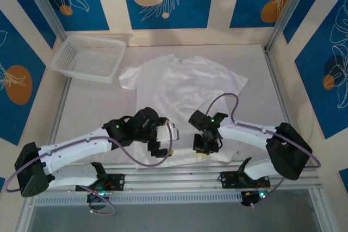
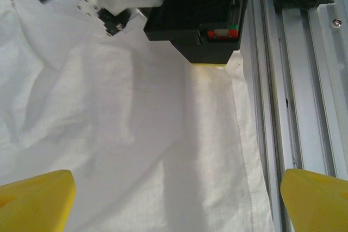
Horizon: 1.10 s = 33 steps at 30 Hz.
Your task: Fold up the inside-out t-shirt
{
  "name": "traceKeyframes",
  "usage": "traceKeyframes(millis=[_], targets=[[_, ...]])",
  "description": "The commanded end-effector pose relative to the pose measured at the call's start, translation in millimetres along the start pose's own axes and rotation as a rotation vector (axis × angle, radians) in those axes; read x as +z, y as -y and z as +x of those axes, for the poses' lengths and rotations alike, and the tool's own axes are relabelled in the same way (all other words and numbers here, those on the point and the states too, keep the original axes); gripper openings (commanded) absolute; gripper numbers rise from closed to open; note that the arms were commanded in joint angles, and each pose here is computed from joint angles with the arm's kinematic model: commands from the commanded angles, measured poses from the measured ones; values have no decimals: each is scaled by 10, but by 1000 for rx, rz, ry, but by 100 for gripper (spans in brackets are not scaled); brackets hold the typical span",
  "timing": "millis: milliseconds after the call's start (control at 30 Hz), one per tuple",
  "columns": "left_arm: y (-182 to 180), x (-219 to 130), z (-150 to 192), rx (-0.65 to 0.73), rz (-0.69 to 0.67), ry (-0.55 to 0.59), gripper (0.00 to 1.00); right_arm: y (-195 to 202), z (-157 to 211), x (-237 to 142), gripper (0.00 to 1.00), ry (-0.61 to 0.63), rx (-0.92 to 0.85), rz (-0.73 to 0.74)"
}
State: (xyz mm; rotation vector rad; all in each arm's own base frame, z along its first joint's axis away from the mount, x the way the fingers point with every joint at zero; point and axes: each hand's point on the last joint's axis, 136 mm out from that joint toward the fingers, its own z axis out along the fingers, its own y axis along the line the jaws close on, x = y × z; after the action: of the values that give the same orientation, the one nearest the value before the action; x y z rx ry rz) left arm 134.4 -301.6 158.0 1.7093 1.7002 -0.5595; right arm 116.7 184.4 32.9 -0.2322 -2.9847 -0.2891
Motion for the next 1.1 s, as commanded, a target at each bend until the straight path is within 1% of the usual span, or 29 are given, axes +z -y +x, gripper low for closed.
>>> traceKeyframes(millis=[0, 67, 133, 267, 367, 433, 567, 633, 667, 700, 733, 800, 867, 900, 1000, 1067], targets=[[118, 75, 4, -32, 43, 23, 97, -115, -97, -146, 0, 59, -13, -50], [168, 156, 61, -45, 57, 0, 97, -172, -132, -206, 0, 74, -16, -78], [227, 239, 99, -51, 73, -18, 97, -258, -204, -350, 0, 113, -21, -119], [282, 385, 99, -44, 79, -3, 97, -417, -391, -707, 0, 191, -10, -232], [272, 537, 159, -55, 80, -35, 97, -464, -445, -804, 0, 186, 8, -288], [188, 673, 230, -82, 40, -74, 97, -493, -446, -827, 0, 178, 13, -312], [-168, 880, 331, -163, -156, -100, 98, -558, -431, -863, 0, 170, 14, -350], [-315, 933, 360, -179, -235, -121, 95, -602, -423, -914, 0, 174, 10, -377], [-432, 953, 415, -194, -301, -148, 91, -611, -421, -947, 0, 180, 10, -387], [-556, 959, 470, -211, -375, -177, 84, -625, -422, -989, 0, 190, 7, -398], [-639, 952, 505, -224, -427, -196, 72, -624, -426, -1021, 0, 201, 4, -404], [-784, 914, 525, -288, -505, -205, 38, -568, -438, -1072, 0, 236, -5, -399], [-795, 874, 419, -329, -494, -157, 11, -452, -463, -1070, 0, 272, 0, -379], [-751, 862, 317, -343, -456, -112, 1, -418, -468, -1073, 0, 290, -14, -383], [-634, 788, 32, -365, -355, -8, 0, -460, -468, -1138, 0, 367, -145, -416], [-597, 727, -105, -378, -318, 32, 0, -467, -459, -1164, 1, 424, -231, -417]])
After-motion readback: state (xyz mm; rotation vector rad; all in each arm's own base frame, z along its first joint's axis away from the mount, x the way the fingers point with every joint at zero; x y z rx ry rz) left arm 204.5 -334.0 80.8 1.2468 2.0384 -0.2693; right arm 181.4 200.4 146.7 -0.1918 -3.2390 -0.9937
